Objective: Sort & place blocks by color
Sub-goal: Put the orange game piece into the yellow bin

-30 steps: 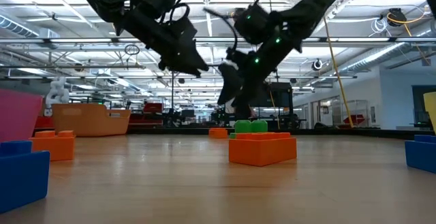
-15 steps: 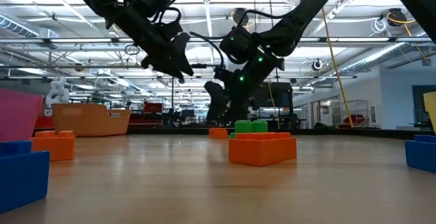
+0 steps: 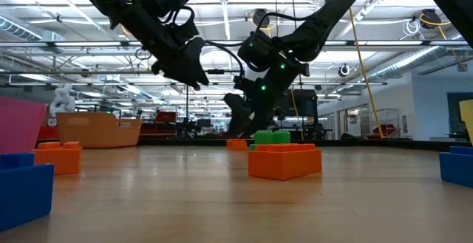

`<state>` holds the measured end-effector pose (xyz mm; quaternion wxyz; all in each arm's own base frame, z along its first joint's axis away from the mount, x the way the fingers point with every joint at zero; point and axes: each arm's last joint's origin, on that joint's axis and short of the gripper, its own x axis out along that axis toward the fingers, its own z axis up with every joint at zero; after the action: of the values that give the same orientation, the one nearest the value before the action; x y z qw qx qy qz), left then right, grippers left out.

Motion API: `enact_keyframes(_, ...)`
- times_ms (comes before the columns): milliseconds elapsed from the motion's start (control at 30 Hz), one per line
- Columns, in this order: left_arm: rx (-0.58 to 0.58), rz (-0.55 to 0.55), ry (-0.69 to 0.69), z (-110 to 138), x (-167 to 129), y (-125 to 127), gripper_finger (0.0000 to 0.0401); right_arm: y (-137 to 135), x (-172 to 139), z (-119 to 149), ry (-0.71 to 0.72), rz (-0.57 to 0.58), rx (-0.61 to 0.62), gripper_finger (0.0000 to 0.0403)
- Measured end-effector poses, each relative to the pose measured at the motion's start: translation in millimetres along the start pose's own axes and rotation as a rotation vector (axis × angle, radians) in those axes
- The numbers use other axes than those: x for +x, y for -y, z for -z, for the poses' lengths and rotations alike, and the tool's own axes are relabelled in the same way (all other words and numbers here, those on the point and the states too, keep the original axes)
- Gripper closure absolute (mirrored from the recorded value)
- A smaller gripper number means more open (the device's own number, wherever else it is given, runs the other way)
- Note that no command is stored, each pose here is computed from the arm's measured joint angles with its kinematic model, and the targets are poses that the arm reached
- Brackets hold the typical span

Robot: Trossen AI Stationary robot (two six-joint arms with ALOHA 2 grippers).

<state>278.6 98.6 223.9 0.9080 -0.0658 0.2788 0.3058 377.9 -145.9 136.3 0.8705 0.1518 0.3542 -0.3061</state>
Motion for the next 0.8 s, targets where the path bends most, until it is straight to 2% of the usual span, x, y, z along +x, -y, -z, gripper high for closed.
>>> enact_keyframes(233,0.007,0.002,0.014,-1.4,-0.1,0.3,0.0169,-1.6,0.4,6.4,-0.051,0.009,-0.014,0.0117)
enact_keyframes(433,0.013,0.001,0.004,-0.4,0.0,0.1,0.0169,0.9,-2.4,22.2,-0.207,0.055,-0.093,0.0117)
enact_keyframes(567,0.018,-0.001,-0.013,1.3,0.0,-0.1,0.0169,2.6,-6.4,25.0,-0.260,0.065,-0.142,0.0117)
enact_keyframes(633,0.021,-0.001,-0.021,2.0,-0.1,-0.2,0.0169,2.2,-8.1,24.8,-0.260,0.062,-0.158,0.0117)
enact_keyframes(800,0.024,-0.002,-0.035,3.4,-0.1,-0.4,0.0169,-2.8,-8.9,15.7,-0.155,0.052,-0.144,0.0117)
